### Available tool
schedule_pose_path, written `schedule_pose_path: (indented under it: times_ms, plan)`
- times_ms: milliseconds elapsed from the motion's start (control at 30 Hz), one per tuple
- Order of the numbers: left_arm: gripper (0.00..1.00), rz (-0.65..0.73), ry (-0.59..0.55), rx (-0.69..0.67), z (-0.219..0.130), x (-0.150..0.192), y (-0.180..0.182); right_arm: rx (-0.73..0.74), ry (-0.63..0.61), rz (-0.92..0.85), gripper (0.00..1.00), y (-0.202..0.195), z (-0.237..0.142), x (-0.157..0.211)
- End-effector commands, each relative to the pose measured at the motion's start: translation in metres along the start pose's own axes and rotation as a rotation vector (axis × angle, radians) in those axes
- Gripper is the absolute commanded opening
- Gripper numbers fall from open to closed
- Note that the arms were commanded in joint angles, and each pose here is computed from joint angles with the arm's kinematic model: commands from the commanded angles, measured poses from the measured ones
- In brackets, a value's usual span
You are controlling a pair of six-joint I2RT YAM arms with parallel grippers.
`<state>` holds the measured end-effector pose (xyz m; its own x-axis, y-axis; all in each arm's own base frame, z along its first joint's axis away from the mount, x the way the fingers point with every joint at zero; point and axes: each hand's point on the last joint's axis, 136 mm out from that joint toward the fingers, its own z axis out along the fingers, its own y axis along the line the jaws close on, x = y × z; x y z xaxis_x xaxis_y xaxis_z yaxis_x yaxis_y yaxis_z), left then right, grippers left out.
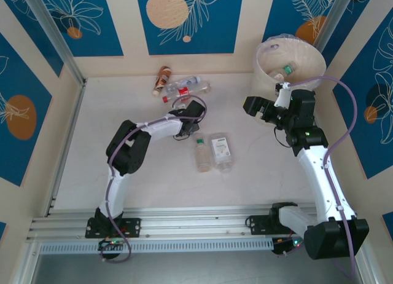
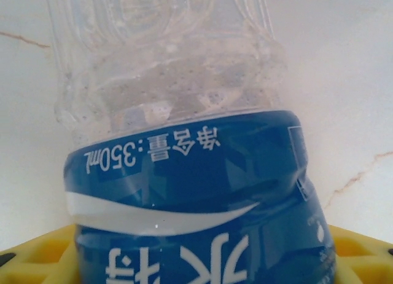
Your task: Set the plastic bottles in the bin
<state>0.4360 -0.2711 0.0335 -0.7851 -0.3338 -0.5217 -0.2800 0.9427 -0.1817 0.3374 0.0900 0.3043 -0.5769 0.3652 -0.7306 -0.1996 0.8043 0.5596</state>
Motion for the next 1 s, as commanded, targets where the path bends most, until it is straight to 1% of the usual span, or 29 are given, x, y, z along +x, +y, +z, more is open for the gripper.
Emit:
schedule_pose_path:
  times_ms: [0,133,200,300,433,567,667,767,867,967]
  plan:
    - [0.55,0.084,-0.018,0.048,-0.010,0.001,-0.001,-0.002,0.005,0.000,1.00,0.003,-0.003,0.003]
    - [0.53,0.147,-0.050,0.110,-0.021,-0.001,-0.001,-0.005,0.012,0.014,1.00,0.002,-0.001,0.004]
    - [0.53,0.182,-0.073,0.177,-0.028,0.000,-0.005,-0.010,0.014,0.027,1.00,0.002,0.001,0.005]
    - [0.52,0.202,-0.120,0.242,-0.045,-0.005,-0.006,-0.030,0.023,0.053,1.00,0.003,0.005,0.009]
    - [0.51,0.256,-0.146,0.322,-0.067,-0.008,-0.012,-0.048,0.035,0.080,1.00,0.006,0.008,0.013]
    - [0.50,0.306,-0.165,0.490,-0.095,-0.005,-0.029,-0.085,0.046,0.084,1.00,0.016,0.012,0.017]
    - [0.49,0.334,-0.164,0.619,-0.118,0.000,-0.043,-0.082,0.052,0.075,0.99,0.018,0.014,0.018]
    - [0.48,0.351,-0.145,0.759,-0.141,0.007,-0.057,-0.089,0.049,0.076,1.00,0.021,0.015,0.015]
    - [0.48,0.375,-0.117,0.910,-0.165,0.017,-0.072,-0.132,0.074,0.085,0.99,0.030,0.017,0.017]
    - [0.48,0.393,-0.098,1.004,-0.181,0.023,-0.079,-0.165,0.110,0.104,1.00,0.037,0.022,0.020]
